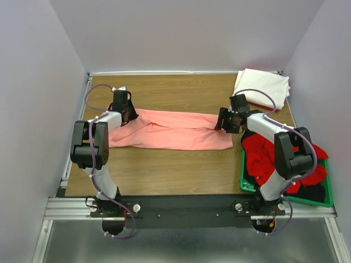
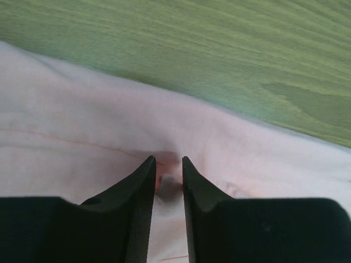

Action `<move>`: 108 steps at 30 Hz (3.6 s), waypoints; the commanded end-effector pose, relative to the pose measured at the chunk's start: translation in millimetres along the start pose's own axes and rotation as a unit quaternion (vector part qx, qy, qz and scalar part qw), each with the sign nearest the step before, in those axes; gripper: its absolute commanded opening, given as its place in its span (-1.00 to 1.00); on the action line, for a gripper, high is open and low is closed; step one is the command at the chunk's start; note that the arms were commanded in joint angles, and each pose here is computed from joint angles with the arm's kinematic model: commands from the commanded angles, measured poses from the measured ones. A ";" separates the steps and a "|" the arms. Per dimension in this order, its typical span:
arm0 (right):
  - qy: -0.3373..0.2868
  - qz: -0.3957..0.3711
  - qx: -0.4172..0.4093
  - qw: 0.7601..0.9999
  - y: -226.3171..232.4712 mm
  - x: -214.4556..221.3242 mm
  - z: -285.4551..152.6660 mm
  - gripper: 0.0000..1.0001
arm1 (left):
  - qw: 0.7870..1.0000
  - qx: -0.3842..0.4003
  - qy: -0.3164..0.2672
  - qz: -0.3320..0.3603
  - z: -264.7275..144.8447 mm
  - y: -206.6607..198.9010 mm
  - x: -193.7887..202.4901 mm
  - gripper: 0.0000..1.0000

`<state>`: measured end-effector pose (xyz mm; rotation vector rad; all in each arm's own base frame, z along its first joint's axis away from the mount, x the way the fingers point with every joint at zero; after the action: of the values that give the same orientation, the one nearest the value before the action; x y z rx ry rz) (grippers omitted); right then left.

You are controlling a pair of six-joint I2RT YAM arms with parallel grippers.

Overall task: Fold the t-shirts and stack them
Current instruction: Fold the tshirt

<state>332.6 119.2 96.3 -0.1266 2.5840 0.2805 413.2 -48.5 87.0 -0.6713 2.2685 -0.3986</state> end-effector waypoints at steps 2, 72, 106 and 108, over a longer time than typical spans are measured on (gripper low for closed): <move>0.005 0.002 0.000 1.000 0.7 2.9 1.2 0.36 | 1.000 -0.009 0.009 0.005 -5.0 -4.3 11.3 -1.00; 0.030 0.015 0.129 0.991 -30.2 -8.8 35.2 -0.21 | 0.989 -0.089 0.093 -0.070 -32.1 81.1 48.2 0.23; 0.012 -0.016 0.179 0.984 -54.4 -21.1 3.7 0.07 | 0.995 -0.085 0.058 0.001 -22.7 81.4 0.7 0.23; -0.006 -0.016 0.156 0.988 -46.6 -27.8 -8.4 0.09 | 0.995 -0.081 0.058 0.004 -24.4 79.1 -0.5 0.23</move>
<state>365.3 74.0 78.9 -0.0227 2.6239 -0.1709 380.0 9.1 78.4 -0.7309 2.3591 -0.3392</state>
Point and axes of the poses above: each gripper's point midway between its finger pads, its own z axis out along the fingers, its own y axis along the line the jaws close on, x = y × z, the point moved 6 cm from there along -z, back along the fingers, and after that the axes turned 14 degrees about -z, right-handed, at the moved point
